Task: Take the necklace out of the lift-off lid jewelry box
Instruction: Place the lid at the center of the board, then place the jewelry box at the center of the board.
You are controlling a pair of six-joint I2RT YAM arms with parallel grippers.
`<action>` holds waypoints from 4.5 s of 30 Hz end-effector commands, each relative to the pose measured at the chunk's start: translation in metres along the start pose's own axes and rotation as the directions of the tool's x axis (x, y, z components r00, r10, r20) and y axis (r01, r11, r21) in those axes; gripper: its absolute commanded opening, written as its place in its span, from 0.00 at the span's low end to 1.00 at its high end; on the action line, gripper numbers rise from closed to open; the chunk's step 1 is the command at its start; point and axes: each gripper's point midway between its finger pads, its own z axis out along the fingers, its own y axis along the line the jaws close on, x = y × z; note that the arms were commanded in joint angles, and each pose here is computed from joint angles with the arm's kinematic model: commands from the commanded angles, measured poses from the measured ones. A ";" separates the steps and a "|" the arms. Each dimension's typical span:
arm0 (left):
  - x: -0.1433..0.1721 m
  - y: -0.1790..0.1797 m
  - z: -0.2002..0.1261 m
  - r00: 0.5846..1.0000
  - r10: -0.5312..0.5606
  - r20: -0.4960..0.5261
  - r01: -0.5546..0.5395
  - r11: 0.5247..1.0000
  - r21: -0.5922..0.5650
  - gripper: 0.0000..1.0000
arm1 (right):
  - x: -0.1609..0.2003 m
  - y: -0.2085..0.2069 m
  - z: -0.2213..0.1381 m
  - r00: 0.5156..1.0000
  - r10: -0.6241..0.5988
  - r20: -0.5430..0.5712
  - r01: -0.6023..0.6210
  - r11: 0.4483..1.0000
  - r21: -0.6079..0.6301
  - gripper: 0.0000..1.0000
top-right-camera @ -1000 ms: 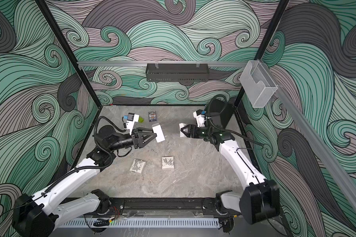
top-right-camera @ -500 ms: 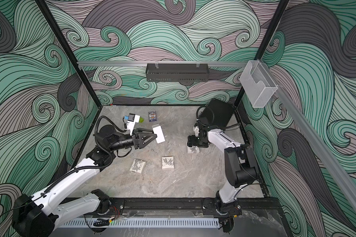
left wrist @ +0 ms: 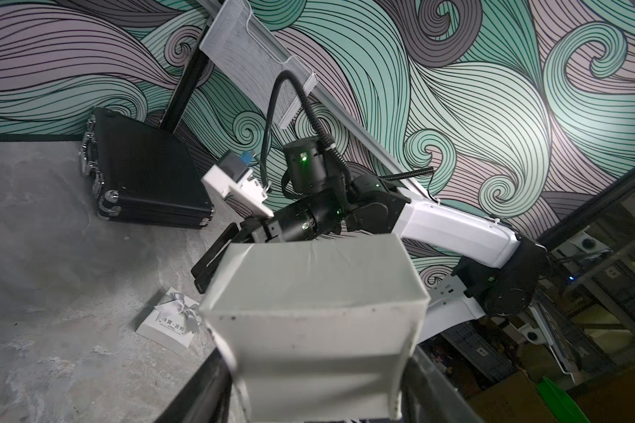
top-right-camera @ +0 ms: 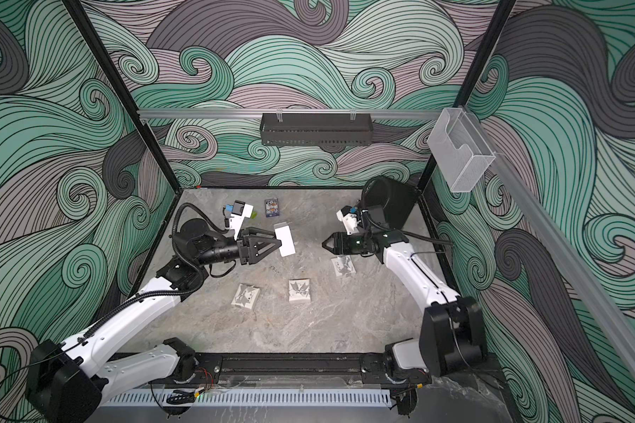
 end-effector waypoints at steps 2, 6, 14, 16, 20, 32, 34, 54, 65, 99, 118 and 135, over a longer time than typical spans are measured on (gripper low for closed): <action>-0.015 -0.039 -0.006 0.989 0.149 0.010 -0.149 0.978 0.143 0.44 | -0.028 0.095 -0.037 0.987 -0.102 0.126 0.142 0.919 -0.368 0.41; -0.014 -0.051 -0.010 0.979 0.203 0.008 -0.201 0.961 0.188 0.44 | -0.027 0.137 -0.054 0.976 -0.148 0.162 0.211 0.842 -0.496 0.36; -0.011 -0.065 -0.016 0.964 0.267 0.010 -0.262 0.937 0.230 0.44 | -0.007 0.169 -0.054 0.958 -0.234 0.163 0.285 0.789 -0.545 0.31; -0.010 -0.068 -0.017 0.962 0.274 0.010 -0.268 0.933 0.240 0.44 | -0.003 0.173 -0.052 0.956 -0.246 0.161 0.294 0.776 -0.558 0.30; -0.011 -0.071 -0.019 0.957 0.290 0.017 -0.285 0.927 0.246 0.44 | 0.003 0.180 -0.050 0.952 -0.263 0.154 0.303 0.760 -0.575 0.29; -0.011 -0.072 -0.019 0.955 0.297 0.020 -0.292 0.924 0.246 0.44 | 0.008 0.186 -0.038 0.956 -0.266 0.125 0.286 0.744 -0.604 0.25; -0.010 -0.072 -0.019 0.954 0.299 0.022 -0.295 0.923 0.247 0.44 | 0.009 0.189 -0.036 0.955 -0.270 0.121 0.286 0.739 -0.610 0.25; -0.004 -0.068 -0.018 0.949 0.314 0.010 -0.306 0.918 0.253 0.64 | 0.014 0.192 -0.025 0.957 -0.273 0.100 0.275 0.741 -0.613 0.00; 0.003 -0.038 -0.021 0.946 0.323 -0.024 -0.321 0.945 0.064 0.86 | 0.023 0.137 -0.012 0.962 -0.272 0.015 0.265 0.919 -0.291 0.00; 0.107 0.123 -0.043 0.989 0.047 -0.137 -0.107 0.873 -0.476 0.82 | 0.125 -0.084 0.076 0.873 0.155 -0.462 0.109 0.862 0.495 0.07; 0.110 0.130 -0.039 0.988 0.039 -0.150 -0.107 0.873 -0.476 0.81 | 0.135 -0.087 0.059 0.888 0.182 -0.423 0.098 0.823 0.560 0.40; 0.111 0.138 -0.031 0.989 0.011 -0.149 -0.082 0.876 -0.476 0.79 | 0.119 -0.062 0.068 0.902 0.054 -0.429 0.167 0.871 0.462 0.40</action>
